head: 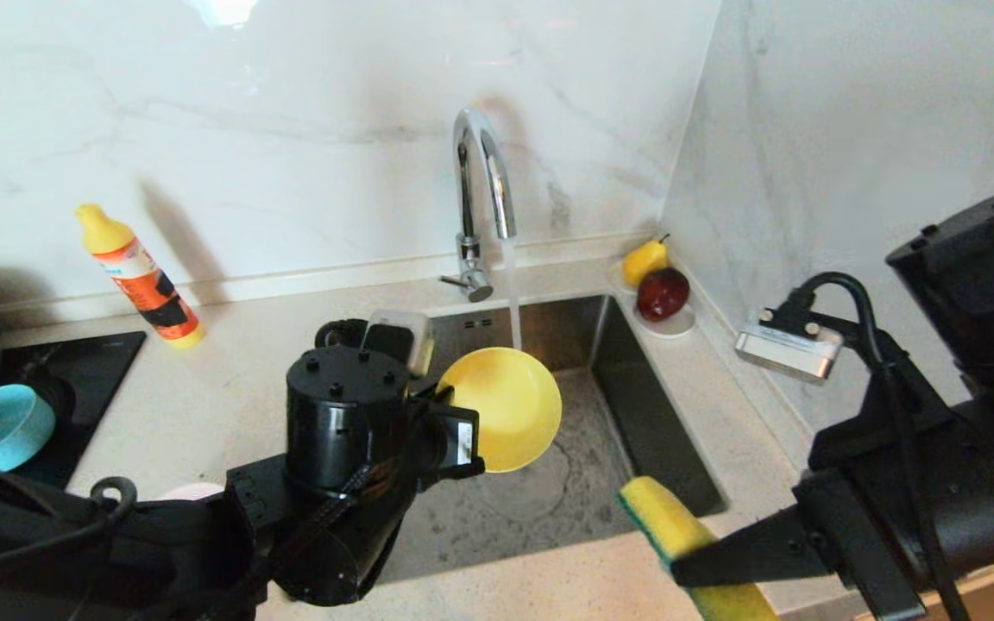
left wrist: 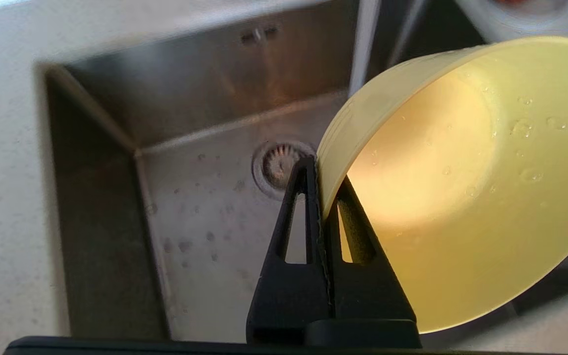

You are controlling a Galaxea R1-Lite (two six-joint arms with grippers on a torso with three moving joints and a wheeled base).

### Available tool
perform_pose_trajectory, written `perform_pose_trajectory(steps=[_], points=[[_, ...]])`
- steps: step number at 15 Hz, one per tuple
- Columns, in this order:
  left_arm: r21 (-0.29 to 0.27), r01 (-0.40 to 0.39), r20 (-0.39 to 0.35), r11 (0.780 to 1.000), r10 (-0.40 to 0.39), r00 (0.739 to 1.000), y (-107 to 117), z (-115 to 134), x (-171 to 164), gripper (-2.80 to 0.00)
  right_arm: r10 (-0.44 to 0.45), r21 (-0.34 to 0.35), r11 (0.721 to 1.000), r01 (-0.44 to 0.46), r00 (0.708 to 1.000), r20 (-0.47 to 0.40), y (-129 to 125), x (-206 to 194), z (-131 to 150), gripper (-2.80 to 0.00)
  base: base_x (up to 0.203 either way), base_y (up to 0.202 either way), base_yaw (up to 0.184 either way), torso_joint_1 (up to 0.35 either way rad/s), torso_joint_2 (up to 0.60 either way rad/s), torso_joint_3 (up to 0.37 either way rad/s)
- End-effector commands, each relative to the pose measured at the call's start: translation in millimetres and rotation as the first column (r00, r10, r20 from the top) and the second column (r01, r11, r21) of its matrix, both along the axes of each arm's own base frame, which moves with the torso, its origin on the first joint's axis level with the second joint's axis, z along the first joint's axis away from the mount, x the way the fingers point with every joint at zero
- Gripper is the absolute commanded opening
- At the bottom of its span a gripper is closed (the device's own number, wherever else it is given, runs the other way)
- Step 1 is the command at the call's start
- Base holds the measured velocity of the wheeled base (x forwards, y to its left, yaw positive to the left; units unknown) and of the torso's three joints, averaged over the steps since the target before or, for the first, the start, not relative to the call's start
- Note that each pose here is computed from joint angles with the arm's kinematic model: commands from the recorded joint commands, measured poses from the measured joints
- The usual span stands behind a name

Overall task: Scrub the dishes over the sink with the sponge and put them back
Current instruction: Wipe the bowl

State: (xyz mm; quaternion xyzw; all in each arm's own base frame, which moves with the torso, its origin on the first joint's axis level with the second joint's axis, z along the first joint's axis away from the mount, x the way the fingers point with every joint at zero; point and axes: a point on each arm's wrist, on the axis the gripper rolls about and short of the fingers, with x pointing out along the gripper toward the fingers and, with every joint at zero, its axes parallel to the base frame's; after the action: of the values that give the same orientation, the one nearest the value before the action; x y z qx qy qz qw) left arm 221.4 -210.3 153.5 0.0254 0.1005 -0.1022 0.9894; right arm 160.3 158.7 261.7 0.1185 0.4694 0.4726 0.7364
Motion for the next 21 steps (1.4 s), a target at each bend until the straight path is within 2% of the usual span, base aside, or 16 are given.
perform_pose_trajectory(steps=[1, 6, 12, 17, 21], points=[[-0.001, 0.006, 0.002, 1.000, -0.006, 1.000, -3.2, -5.5, -0.3, -2.80, 0.012, -0.004, 1.000, -0.012, 0.999, -0.046, 19.0, 19.1, -4.5, -2.80, 0.000, 0.000, 0.000, 0.000, 0.00, 0.000], [-0.061, 0.010, 0.074, 0.998, -0.005, 0.997, -3.8, 5.5, 0.3, -2.80, 0.025, 0.009, 1.000, -0.025, 0.997, -0.070, 54.0, 47.1, -3.7, -2.80, 0.000, 0.000, 0.000, 0.000, 0.00, 0.000], [-0.084, 0.011, 0.103, 0.996, -0.002, 0.995, -3.7, 9.3, 0.8, -2.80, 0.004, 0.007, 1.000, -0.003, 0.995, -0.096, 76.6, 71.7, -5.5, -2.80, 0.000, 0.000, 0.000, 0.000, 0.00, 0.000], [-0.112, 0.019, 0.158, 0.993, -0.001, 0.988, -2.3, 19.3, -0.5, -2.80, -0.010, 0.004, 1.000, 0.011, 0.995, -0.102, 78.8, 77.9, -3.8, -2.80, 0.000, 0.000, 0.000, 0.000, 0.00, 0.000], [-0.104, 0.022, 0.147, 0.994, -0.007, 0.989, 2.3, 12.7, -5.6, -2.80, -0.059, 0.006, 0.998, 0.060, 0.993, -0.100, 72.7, 96.6, -6.8, -2.80, 0.000, 0.000, 0.000, 0.000, 0.00, 0.000]])
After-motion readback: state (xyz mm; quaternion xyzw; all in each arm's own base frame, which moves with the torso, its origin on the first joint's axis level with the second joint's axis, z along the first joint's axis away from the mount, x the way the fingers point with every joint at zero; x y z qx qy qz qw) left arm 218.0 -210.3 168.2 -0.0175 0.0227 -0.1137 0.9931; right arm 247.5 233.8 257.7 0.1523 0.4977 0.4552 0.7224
